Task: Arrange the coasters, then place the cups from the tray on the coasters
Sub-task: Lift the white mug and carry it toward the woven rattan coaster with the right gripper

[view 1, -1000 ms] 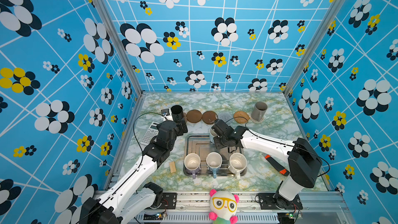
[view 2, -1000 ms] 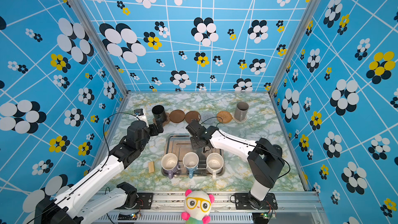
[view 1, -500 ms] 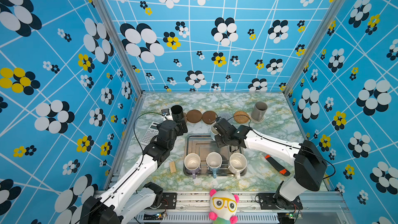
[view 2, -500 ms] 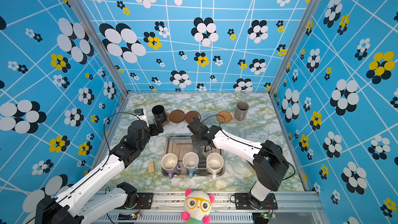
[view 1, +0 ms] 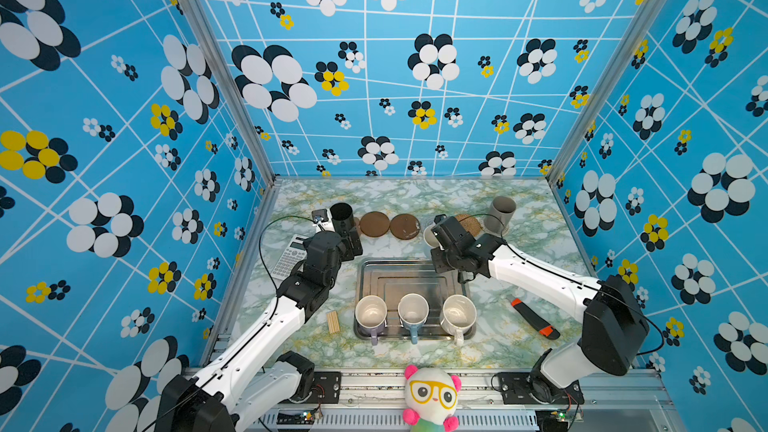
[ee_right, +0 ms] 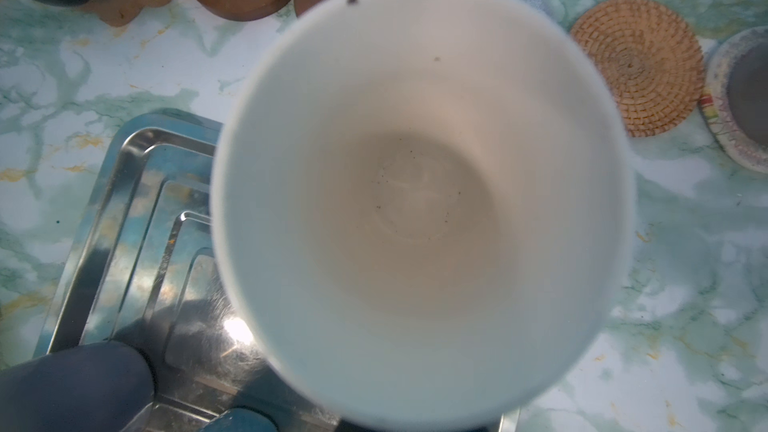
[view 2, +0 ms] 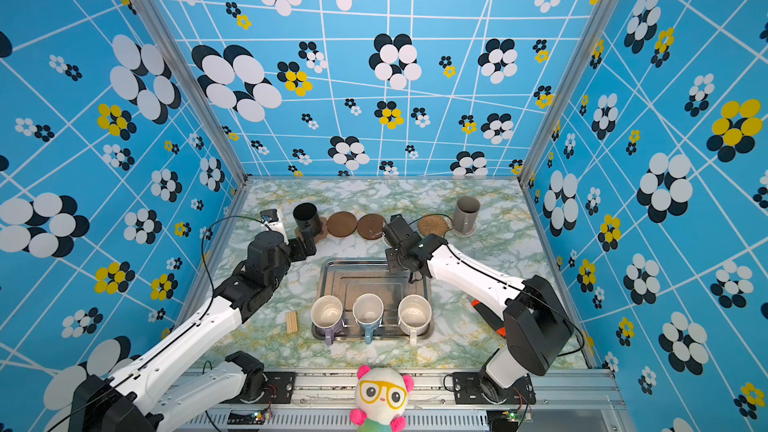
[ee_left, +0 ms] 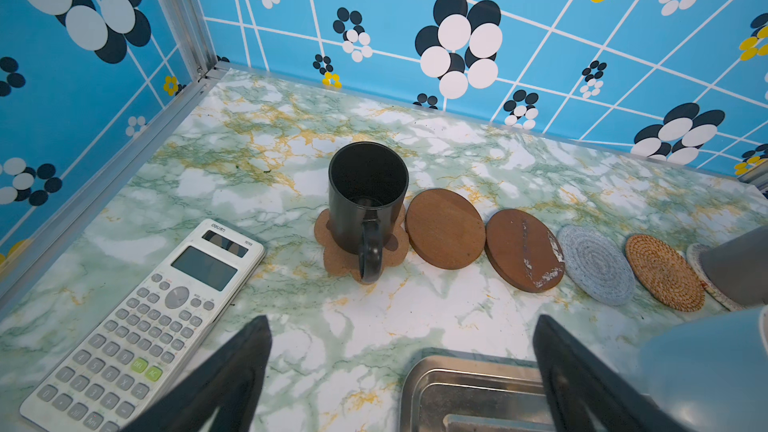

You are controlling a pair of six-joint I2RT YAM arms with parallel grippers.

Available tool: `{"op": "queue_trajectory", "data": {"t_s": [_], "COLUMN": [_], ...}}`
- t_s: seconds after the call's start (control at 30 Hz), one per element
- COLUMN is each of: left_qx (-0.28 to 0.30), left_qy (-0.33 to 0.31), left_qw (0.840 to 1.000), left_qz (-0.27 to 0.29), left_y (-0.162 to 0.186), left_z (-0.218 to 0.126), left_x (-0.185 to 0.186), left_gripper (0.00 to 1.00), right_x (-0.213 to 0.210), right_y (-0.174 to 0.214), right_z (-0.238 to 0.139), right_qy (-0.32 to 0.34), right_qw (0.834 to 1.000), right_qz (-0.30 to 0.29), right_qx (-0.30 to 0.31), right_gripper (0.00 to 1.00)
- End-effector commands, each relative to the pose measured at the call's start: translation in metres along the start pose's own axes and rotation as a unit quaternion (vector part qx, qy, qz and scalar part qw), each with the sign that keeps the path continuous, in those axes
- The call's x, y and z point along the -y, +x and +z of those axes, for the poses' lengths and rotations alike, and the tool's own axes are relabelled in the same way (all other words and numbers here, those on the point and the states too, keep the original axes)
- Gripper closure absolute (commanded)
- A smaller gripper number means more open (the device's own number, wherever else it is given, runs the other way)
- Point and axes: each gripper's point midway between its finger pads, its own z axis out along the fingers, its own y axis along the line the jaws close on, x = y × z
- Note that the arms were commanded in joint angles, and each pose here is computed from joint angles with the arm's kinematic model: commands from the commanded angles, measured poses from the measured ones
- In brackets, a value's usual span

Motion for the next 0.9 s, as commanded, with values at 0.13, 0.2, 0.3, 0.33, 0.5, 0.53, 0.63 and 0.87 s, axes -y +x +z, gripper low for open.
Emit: {"op": "queue_trajectory", "data": {"t_s": [0.13,0.2,0.3,0.33,0.5,0.53,0.63,0.87], "left_qx": [0.002,0.001,0.0,0.0,-0.004,-0.005,-0.005,-0.003], "left_qy": [0.006,0.006,0.006,0.007,0.002,0.001,0.001,0.001], "left_qw": [1.0,1.0,1.0,1.0,1.0,1.0,1.0,1.0], "left_qz": [-0.007,-0.007,-0.007,-0.007,0.0,0.0,-0.001,-0.002], "left_y": [0.001,0.001,0.002,0.002,0.002,0.002,0.001,0.001], "left_z": [0.0,0.0,0.001,0.001,0.001,0.001,-0.001,-0.002], "left_x": [0.0,0.0,0.0,0.0,-0.001,-0.002,-0.002,-0.003], "left_gripper": [0.01,0.01,0.01,0.01,0.01,0.01,0.01,0.01], "right_x": [0.035,0.045,0.058,0.061,0.08,0.087,0.106,0.134], "right_y": [-0.036,-0.041,-0.047,-0.05,-0.059,-0.061,-0.068,-0.084], "right_z": [-0.014,-0.013,-0.009,-0.008,0.0,0.002,0.007,0.022], "right_qy": [0.017,0.019,0.021,0.023,0.042,0.053,0.09,0.087], "right_qw": [0.998,0.998,0.997,0.996,0.995,0.994,0.992,0.99], "right_qz": [0.024,0.034,0.053,0.056,0.066,0.068,0.062,0.092], "right_qx": [0.055,0.057,0.058,0.061,0.064,0.065,0.064,0.065], "right_gripper": [1.0,1.0,1.0,1.0,1.0,1.0,1.0,1.0]}}
